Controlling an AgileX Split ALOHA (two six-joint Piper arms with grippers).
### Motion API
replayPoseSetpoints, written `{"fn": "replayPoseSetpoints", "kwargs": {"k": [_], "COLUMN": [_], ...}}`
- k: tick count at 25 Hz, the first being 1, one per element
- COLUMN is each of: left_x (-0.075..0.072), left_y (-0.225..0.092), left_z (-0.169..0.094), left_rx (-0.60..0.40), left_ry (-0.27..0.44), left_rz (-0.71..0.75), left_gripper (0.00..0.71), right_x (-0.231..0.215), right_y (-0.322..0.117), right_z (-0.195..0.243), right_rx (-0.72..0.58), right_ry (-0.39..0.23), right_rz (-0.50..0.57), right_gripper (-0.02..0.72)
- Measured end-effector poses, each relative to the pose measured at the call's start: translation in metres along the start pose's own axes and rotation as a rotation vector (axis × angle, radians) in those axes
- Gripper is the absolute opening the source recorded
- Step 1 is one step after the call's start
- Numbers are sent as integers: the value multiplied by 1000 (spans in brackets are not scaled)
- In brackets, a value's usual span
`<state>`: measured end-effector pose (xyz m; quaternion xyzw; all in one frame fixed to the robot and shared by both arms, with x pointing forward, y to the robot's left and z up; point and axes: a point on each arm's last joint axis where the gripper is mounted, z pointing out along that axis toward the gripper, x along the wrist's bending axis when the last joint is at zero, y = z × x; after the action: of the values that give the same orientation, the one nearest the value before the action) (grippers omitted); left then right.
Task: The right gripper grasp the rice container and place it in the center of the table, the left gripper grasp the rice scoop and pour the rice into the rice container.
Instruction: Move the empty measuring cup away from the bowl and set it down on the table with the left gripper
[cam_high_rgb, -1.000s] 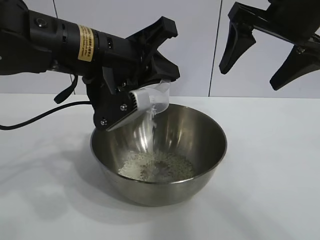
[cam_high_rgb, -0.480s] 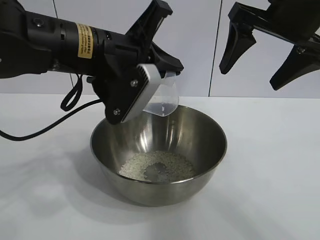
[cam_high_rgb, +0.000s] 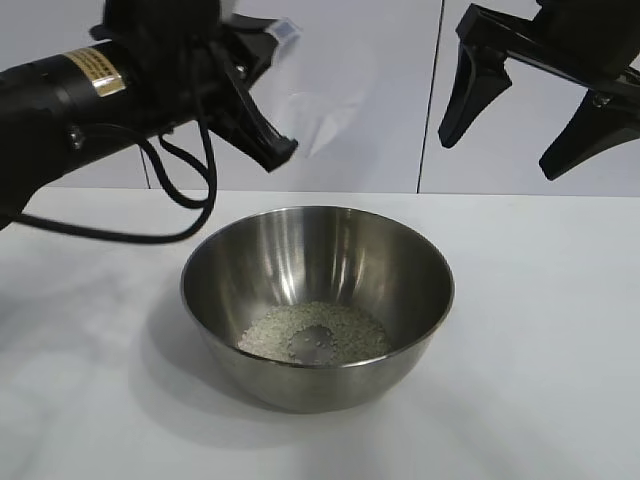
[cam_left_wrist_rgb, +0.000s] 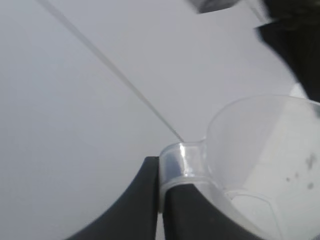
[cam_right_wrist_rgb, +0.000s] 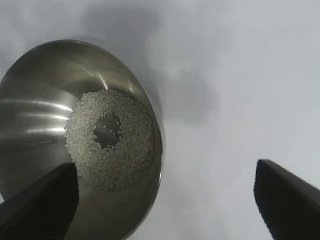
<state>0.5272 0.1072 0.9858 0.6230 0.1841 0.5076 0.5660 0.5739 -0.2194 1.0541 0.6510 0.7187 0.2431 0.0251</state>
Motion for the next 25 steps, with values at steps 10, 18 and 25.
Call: {"fn": "replayPoseSetpoints", "kwargs": {"k": [10,18,25], "left_x": [54,69,59], "left_y": [-48,-106,-134], "left_z": [-48,-85,-81], "left_rx": [220,395,458], "left_ry": [305,168,103], "left_rz": [-286,-238,-247], "left_gripper": [6,6,6], "right_x": [2,7,8], "right_y": [2,2,3], "right_z": [0,1,1], "right_rx": [-23,-28,-37], "right_ry": [23,35,48], "right_rz": [19,15,25], "right_gripper": [659,659,659]}}
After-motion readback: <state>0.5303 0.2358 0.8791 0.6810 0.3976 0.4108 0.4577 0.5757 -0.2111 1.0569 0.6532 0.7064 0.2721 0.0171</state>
